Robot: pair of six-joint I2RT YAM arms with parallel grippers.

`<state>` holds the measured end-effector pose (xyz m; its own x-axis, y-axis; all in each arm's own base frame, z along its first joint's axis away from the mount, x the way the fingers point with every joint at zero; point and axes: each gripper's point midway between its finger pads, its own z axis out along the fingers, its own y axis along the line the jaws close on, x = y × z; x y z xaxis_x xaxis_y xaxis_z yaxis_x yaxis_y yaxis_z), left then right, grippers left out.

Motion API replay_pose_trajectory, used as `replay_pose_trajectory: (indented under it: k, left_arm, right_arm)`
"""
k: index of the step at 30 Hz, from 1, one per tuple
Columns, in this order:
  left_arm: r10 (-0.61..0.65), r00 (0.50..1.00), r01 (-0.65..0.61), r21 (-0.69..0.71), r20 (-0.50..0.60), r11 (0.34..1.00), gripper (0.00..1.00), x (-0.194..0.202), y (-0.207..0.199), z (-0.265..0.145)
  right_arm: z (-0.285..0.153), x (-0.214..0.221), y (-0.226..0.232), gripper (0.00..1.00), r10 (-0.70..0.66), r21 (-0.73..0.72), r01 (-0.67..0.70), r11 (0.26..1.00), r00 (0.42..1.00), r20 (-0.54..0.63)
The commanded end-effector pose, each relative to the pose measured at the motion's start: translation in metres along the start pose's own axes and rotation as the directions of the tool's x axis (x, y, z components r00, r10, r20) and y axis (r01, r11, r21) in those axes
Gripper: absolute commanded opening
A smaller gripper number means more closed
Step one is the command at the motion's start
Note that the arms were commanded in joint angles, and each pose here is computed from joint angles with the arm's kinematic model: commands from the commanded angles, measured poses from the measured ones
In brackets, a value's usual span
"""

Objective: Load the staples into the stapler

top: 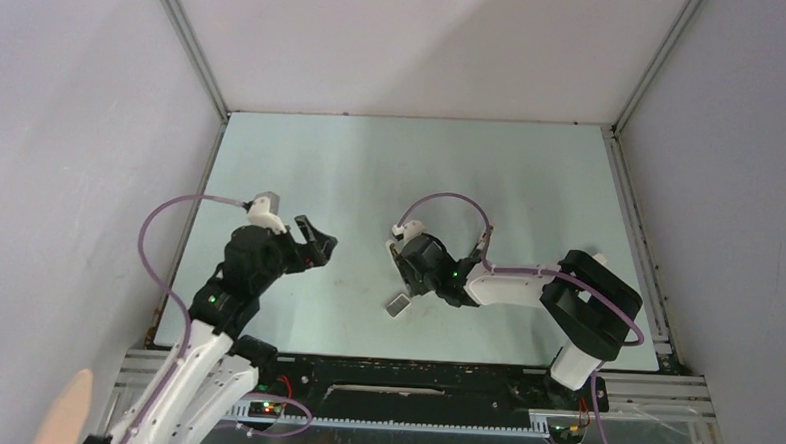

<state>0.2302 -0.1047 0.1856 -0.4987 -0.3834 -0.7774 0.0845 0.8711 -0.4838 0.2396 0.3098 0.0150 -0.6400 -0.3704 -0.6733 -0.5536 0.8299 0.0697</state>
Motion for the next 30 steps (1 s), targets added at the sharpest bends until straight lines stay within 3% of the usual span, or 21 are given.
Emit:
replay_pose_trajectory:
  k: [1,10,19,30]
  left_arm:
    - [-0.083,0.996,0.082,0.131,0.008,0.988,0.92,-0.01,-0.034,0.026]
    - [-0.108,0.992,0.12,0.199,-0.07,0.973,0.86,0.002,-0.061,0.082]
    - [-0.112,0.976,0.15,0.202,-0.189,0.968,0.69,0.033,-0.065,0.129]
    - [-0.095,0.949,0.167,0.226,-0.3,0.96,0.49,0.069,-0.078,0.157]
  right_arm:
    - [-0.001,-0.021,0.006,0.42,0.004,-0.037,-0.001,0.999,0.996,0.089]
    - [0.007,-0.013,0.002,0.35,0.018,-0.052,-0.015,0.999,0.997,0.069]
    - [0.011,-0.01,0.002,0.26,0.019,-0.06,-0.015,0.998,0.998,0.056]
    - [0.013,-0.007,0.003,0.23,0.014,-0.06,-0.011,0.998,0.999,0.048]
